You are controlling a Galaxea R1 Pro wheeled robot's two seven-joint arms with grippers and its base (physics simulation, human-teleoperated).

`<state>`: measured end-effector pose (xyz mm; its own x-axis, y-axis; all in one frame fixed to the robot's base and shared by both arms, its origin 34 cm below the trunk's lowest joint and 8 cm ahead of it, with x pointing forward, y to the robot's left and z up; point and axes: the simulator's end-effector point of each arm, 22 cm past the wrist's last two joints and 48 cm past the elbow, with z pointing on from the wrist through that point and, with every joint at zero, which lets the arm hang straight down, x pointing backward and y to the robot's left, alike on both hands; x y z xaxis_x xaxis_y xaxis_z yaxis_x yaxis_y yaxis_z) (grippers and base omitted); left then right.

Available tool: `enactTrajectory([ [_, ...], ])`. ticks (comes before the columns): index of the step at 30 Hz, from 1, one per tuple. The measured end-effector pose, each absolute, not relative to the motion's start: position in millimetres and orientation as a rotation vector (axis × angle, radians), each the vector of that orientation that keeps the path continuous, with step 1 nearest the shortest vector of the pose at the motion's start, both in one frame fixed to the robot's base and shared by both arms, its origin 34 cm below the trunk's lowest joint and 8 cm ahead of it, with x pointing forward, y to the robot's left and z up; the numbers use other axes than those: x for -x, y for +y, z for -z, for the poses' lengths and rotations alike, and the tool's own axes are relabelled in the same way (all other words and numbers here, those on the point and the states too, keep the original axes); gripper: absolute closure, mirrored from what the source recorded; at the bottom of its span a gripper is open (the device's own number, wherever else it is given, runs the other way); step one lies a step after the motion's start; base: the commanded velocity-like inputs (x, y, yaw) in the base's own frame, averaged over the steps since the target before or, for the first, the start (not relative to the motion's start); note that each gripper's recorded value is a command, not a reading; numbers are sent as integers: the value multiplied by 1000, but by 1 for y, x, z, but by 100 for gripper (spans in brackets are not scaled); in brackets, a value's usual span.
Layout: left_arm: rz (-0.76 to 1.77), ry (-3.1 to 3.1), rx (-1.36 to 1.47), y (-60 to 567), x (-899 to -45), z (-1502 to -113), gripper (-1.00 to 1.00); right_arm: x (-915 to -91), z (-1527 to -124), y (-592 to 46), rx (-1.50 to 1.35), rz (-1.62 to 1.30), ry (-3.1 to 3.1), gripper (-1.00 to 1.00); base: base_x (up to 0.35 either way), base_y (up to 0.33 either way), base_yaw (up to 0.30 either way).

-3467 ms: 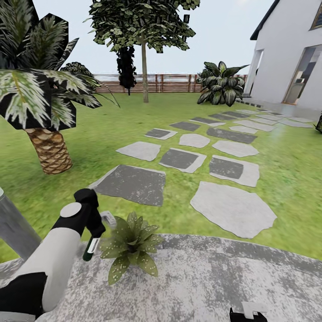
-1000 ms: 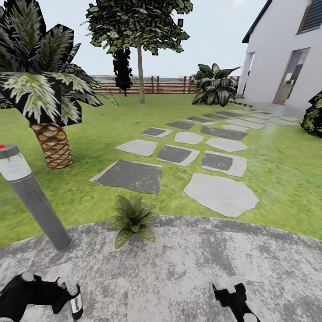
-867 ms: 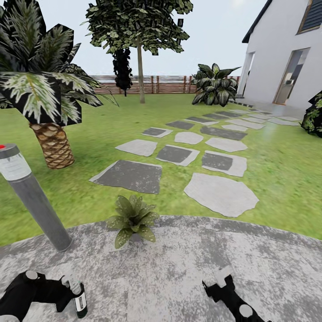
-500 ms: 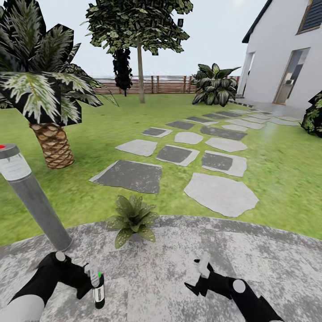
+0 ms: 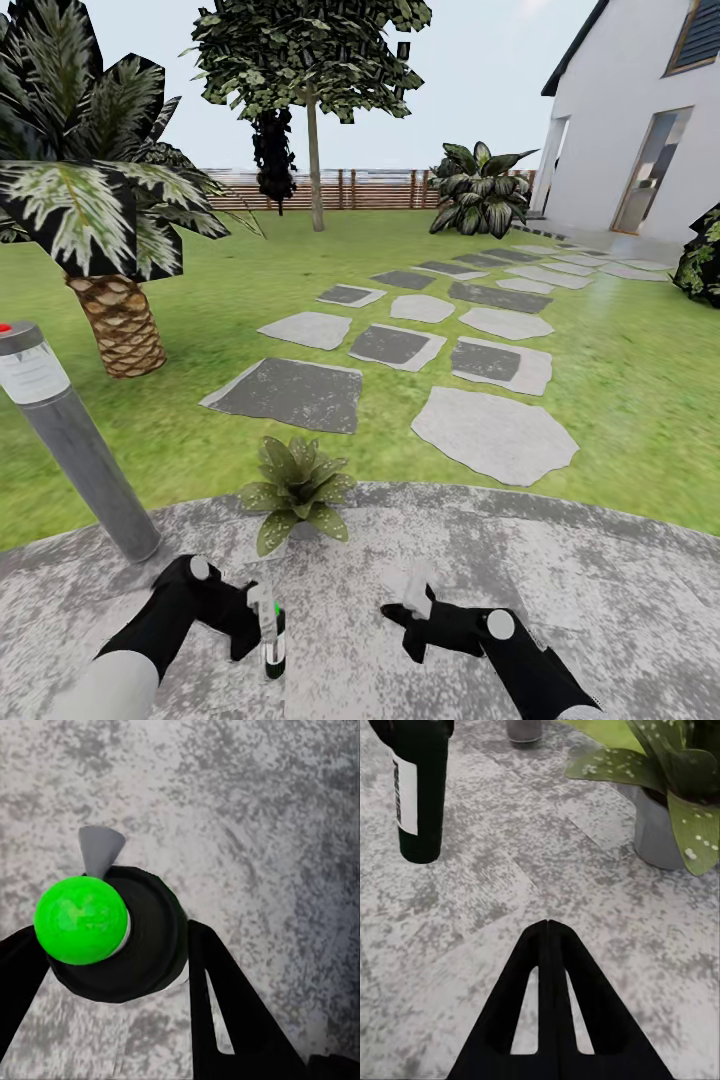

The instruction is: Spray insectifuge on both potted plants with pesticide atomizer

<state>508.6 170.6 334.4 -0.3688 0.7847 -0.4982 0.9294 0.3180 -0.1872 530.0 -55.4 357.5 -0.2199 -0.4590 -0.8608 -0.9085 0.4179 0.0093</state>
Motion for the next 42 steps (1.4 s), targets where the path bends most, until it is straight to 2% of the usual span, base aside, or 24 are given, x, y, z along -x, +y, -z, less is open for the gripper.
enactTrajectory([
  [5,650,2212,-1568,132,-513,-338,100,-532,-387,-18,1195,-740,1746,100,0,0,0],
  [12,615,2169,-1549,115,-527,-348,100,-533,-396,-2,1188,-759,1719,100,0,0,0],
  [42,683,2074,-1607,55,-519,-361,100,-534,-397,0,1201,-754,1712,100,0,0,0],
])
